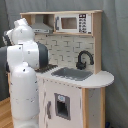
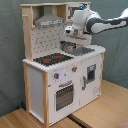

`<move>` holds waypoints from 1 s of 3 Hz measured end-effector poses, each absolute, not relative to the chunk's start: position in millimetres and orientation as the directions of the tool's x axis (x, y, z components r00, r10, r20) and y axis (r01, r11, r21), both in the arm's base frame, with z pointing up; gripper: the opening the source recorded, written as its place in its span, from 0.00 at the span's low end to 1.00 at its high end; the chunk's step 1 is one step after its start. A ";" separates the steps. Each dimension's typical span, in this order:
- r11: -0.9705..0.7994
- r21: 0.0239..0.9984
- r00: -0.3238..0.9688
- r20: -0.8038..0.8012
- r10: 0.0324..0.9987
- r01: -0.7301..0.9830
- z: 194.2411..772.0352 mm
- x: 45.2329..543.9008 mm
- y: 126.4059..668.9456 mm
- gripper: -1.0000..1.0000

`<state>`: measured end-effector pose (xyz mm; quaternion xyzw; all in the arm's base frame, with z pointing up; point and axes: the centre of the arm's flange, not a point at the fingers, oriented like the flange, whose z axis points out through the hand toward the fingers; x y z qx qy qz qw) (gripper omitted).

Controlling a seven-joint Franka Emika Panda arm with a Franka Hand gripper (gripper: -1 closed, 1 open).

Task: Play with the kitchen

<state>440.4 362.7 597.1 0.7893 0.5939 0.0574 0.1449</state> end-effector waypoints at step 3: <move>-0.416 0.256 0.405 0.094 0.909 0.873 571.6 456.5 364.3 0.00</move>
